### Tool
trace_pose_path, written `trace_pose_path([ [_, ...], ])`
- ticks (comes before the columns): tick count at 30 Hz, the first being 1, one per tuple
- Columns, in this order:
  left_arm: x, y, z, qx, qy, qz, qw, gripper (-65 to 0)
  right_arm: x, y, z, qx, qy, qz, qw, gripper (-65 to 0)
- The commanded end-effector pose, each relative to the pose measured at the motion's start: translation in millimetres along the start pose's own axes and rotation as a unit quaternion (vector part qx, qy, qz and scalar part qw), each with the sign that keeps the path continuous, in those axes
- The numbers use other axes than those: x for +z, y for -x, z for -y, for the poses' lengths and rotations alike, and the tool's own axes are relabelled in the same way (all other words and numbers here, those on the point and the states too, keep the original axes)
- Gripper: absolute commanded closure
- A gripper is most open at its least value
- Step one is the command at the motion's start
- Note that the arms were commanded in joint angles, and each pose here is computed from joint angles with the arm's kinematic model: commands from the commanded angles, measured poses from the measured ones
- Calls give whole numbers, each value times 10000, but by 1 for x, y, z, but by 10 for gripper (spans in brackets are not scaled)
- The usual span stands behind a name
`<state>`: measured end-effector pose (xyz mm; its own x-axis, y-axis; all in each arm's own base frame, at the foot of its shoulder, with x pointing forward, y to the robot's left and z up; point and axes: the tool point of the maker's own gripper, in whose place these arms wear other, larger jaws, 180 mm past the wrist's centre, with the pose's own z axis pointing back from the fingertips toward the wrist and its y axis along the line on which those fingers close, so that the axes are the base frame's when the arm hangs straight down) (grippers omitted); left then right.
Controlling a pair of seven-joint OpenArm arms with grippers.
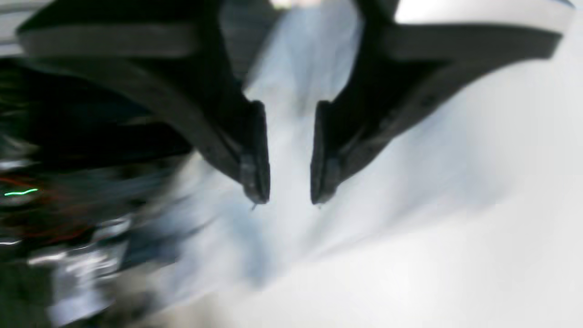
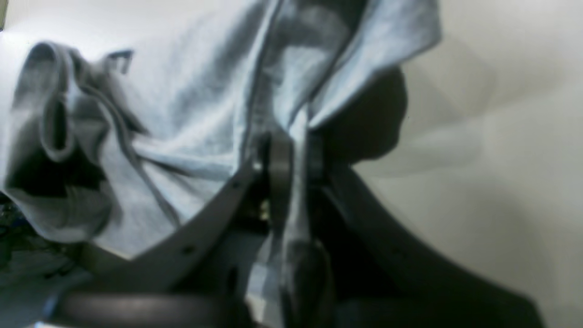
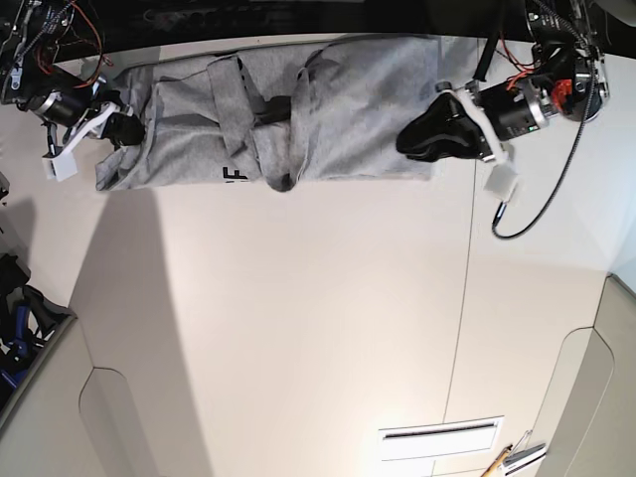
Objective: Fold the T-shirt properly
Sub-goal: 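Press the folded end down with the left gripper and release, then grasp the other strip end with the right gripper and fold it over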
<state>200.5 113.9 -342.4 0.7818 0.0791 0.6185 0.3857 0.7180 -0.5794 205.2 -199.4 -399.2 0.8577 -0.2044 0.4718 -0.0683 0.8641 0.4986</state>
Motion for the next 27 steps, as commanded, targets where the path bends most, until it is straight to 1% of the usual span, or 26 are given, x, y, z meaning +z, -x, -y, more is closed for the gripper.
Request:
trace_pose_path([
  [1,8,-1,-13,-33,-255,96,9996,-139,6,-21,-11,170,-203,279,9993,0],
  [3,20,14,-48,80,-939,21,9955,-104,8,-32,-26,323,-504,389,9975,0],
  [4,25,22,-63,158,-1196,-3,9927,-88,11,-37,-35,431,-680,446,9958,0],
  [6,30,38,-87,457,-1531,-73,9871,-68,15,-44,-55,555,-1037,545,9916,0],
  [10,24,66,-101,992,-1532,-265,9828,-68,21,-49,-97,791,-1630,698,9810,0],
  [13,17,74,-99,1081,-1437,-375,9830,-68,17,-48,-133,914,-2114,792,9699,0],
  [16,12,76,-95,1057,-1358,-434,9841,-68,10,-41,-175,1050,-2672,722,9552,0],
  [20,11,77,-93,1048,-1332,-457,9845,-69,-4,-27,-230,1095,-3388,584,9327,0],
  [23,11,77,-93,1047,-1334,-459,9844,-69,-16,-17,-263,1213,-3629,481,9226,0],
  [25,11,77,-93,1047,-1334,-459,9844,-69,-25,-14,-281,1386,-3638,476,9199,0],
  [27,11,77,-93,1049,-1335,-461,9844,-68,-34,-12,-295,1667,-3575,456,9178,0],
])
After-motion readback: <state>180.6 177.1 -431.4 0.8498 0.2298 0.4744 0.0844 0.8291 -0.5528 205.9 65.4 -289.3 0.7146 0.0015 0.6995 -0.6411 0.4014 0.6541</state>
